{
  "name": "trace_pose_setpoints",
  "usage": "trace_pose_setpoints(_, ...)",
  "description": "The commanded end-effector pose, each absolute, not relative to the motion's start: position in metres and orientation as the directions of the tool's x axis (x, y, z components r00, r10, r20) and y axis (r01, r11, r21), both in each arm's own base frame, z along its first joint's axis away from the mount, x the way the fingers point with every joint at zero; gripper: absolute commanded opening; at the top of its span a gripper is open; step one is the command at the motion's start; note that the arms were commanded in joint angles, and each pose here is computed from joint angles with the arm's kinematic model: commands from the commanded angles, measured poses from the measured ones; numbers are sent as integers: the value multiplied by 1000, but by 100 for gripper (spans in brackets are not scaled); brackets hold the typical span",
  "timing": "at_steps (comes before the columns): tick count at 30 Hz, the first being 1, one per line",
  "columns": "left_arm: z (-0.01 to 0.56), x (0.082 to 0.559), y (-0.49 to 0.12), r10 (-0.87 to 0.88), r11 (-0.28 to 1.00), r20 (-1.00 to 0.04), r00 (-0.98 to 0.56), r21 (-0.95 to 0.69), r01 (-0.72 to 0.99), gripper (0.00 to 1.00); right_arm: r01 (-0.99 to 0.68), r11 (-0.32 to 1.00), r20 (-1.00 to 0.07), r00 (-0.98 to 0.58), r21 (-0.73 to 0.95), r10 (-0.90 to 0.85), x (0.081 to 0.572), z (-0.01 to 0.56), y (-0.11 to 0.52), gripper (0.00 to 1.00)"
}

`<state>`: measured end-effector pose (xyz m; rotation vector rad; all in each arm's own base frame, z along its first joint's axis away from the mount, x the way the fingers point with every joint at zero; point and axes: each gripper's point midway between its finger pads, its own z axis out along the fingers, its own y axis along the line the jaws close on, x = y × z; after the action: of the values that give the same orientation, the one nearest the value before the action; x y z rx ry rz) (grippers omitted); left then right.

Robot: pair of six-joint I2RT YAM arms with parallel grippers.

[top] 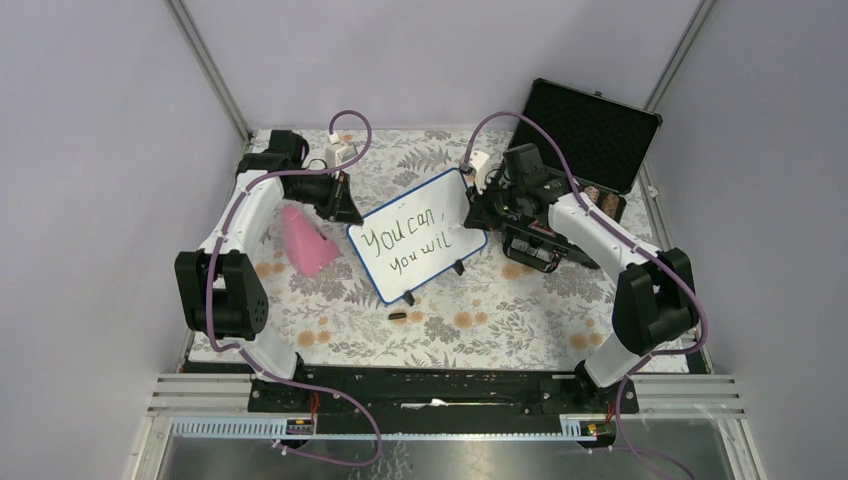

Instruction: Write a sentence on the whiteboard

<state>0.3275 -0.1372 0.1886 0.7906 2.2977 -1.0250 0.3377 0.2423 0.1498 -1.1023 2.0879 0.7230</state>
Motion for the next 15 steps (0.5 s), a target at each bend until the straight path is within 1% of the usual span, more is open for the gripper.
trace_pose_setpoints(1, 193, 337, -134, 331, 571, -673, -661, -415, 708, 0, -864, 491, -799, -373, 113, -472, 352, 176, 243, 0)
trace_pose_setpoints(15, 193, 338, -134, 331, 572, -673, -661, -415, 708, 0, -863, 488, -787, -389, 129, -479, 357, 165, 247, 0)
